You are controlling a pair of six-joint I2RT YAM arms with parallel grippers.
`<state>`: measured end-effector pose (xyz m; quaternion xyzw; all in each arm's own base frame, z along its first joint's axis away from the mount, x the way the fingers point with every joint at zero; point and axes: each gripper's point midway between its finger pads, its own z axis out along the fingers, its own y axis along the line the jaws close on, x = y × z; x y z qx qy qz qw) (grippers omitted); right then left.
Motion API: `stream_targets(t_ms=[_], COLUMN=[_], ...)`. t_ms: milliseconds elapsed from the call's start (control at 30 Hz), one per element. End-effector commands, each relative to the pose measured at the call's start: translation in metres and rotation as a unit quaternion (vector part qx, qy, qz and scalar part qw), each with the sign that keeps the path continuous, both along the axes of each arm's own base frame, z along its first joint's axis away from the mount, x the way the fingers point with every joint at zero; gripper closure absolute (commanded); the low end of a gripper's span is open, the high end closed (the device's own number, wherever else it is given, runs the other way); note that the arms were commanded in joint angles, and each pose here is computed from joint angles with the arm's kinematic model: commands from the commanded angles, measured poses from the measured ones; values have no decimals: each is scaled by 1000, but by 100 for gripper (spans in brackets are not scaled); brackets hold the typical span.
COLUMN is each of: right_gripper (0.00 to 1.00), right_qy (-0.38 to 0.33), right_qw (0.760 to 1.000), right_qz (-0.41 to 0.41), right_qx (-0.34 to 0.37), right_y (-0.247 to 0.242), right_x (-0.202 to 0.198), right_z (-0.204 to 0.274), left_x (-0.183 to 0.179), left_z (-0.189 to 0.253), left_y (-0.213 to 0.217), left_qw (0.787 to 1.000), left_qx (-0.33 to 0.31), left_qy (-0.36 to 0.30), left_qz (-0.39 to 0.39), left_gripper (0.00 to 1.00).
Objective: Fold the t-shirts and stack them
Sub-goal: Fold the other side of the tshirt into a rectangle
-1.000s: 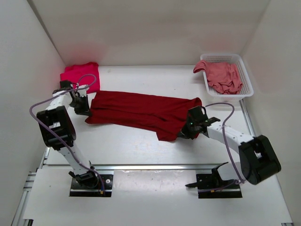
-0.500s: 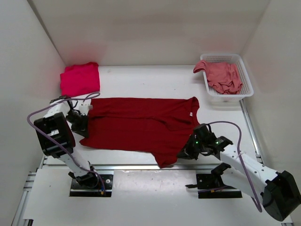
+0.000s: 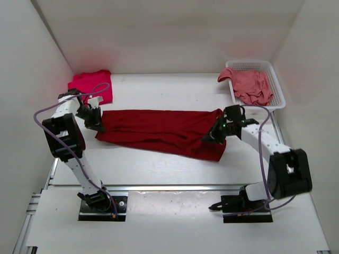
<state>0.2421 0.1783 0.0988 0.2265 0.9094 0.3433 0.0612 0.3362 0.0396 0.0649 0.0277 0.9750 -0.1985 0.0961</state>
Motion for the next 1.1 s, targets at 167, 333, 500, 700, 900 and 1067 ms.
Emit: stream_targets(t_ms=[167,333,500,700,900,1067], right_gripper=[99,100,100,100,100,100], right_qy=[-64,-53,-38,-40,-48,-57], right_qw=[997,998,998,996,996,997], right_qz=[46,32,15,-14,10,20], right_qx=[-20,-30,-51,-75,-68,-42], right_y=[-5,-14,-30,-50,-43,-29], right_x=[83,99,103,120,118,83], right_z=[3,-10,-24,-28,-19,-3], left_x=[73,87,87,71,52,15], left_z=[15,14,1,-16,-6,18], left_y=[-15,-17,-3,28,36,19], left_qw=[997,997,996,992,992,992], left_qx=[-28,-23,-8,8,-22,-85], left_qy=[-54,-64,-49,-16,-14,-20], left_qz=[42,42,68,123,127,92], left_gripper=[100,100,100,100,100,99])
